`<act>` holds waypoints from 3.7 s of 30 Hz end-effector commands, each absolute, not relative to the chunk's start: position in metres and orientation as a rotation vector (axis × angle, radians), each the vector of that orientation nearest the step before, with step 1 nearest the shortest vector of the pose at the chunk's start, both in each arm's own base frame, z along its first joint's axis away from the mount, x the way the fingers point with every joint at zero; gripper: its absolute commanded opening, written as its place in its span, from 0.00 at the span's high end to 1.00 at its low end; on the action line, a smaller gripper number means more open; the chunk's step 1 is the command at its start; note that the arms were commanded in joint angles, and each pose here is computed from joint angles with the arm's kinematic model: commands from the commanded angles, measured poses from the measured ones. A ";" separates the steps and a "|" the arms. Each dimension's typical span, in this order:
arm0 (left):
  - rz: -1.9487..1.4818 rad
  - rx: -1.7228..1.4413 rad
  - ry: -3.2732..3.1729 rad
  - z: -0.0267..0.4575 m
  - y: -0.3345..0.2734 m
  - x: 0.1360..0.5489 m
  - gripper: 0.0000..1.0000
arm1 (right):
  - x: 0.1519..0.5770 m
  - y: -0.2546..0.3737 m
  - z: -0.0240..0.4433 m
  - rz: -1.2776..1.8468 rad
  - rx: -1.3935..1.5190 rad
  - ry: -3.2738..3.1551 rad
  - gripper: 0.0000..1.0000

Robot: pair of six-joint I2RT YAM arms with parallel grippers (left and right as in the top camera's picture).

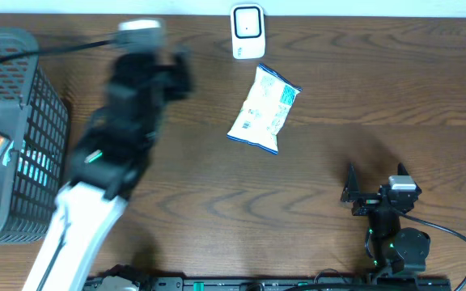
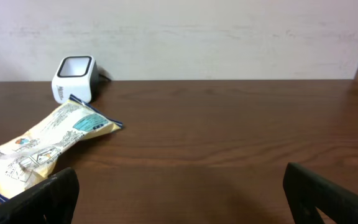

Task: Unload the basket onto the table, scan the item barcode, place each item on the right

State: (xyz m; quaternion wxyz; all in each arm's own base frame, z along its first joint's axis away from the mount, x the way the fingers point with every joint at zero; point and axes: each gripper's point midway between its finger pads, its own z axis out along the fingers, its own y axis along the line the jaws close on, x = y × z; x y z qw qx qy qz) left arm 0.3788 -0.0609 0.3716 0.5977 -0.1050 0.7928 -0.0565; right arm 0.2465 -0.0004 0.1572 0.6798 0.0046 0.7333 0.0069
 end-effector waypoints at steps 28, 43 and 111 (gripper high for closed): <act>-0.211 -1.475 2.268 0.187 0.271 0.286 0.02 | 0.246 -0.001 0.156 0.018 0.024 1.646 0.01; -0.267 -1.602 2.489 0.081 0.266 0.294 0.02 | 0.246 -0.001 0.157 0.018 0.024 1.646 0.01; -0.478 -0.072 2.388 0.250 -0.119 0.444 0.75 | 0.246 -0.001 0.157 0.018 0.024 1.646 0.01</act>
